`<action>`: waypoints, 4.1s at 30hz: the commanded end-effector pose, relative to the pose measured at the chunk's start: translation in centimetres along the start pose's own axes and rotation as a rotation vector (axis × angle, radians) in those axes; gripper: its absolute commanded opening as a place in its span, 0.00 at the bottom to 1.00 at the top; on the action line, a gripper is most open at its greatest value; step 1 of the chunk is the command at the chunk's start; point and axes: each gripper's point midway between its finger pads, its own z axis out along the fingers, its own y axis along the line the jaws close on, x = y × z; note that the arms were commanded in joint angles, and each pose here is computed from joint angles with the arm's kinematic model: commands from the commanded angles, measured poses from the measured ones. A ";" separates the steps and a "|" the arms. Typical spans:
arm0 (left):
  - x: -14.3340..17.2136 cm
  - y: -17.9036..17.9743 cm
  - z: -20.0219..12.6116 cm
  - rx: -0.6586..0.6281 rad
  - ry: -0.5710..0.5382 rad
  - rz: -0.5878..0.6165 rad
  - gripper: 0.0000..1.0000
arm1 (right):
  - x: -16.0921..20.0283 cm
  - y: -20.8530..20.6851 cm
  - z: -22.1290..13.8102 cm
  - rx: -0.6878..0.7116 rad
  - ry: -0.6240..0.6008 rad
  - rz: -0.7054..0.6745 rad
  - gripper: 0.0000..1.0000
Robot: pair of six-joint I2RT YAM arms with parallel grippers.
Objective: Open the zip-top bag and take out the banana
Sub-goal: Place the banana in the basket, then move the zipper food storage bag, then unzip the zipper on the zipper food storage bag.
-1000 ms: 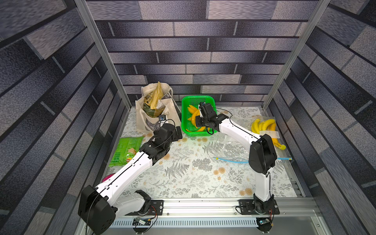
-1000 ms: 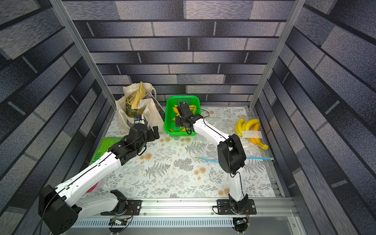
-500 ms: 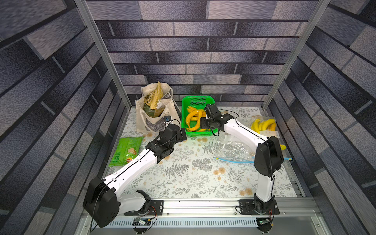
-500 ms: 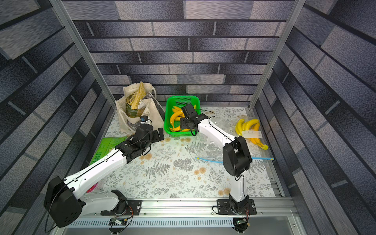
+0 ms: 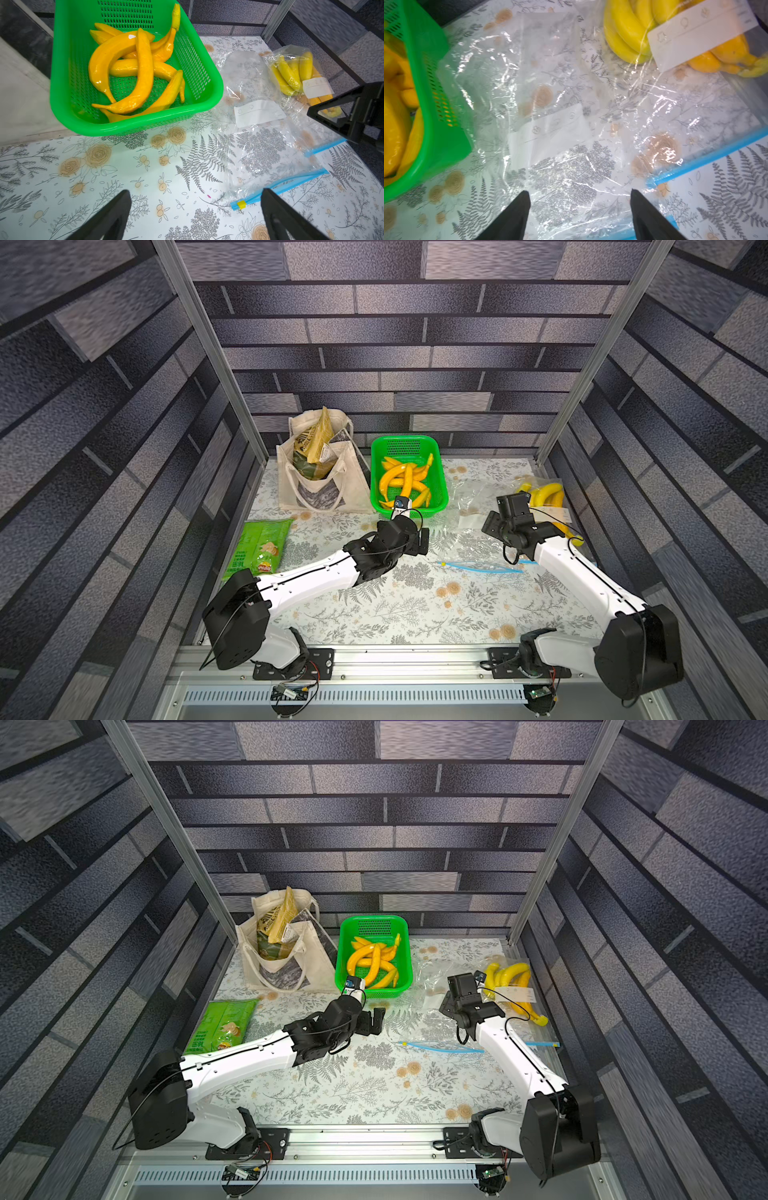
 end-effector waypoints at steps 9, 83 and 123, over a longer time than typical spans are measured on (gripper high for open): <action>2.8 -4.2 0.4 0.114 0.014 0.121 1.00 | -0.7 -5.4 5.8 0.233 0.058 0.161 0.89; 2.2 -2.7 1.0 0.025 0.007 0.149 1.00 | -5.5 3.0 -4.4 -0.252 -0.079 0.112 0.00; 5.1 -10.1 15.1 0.231 0.394 0.359 1.00 | 7.5 -8.9 1.4 0.043 0.132 0.365 0.73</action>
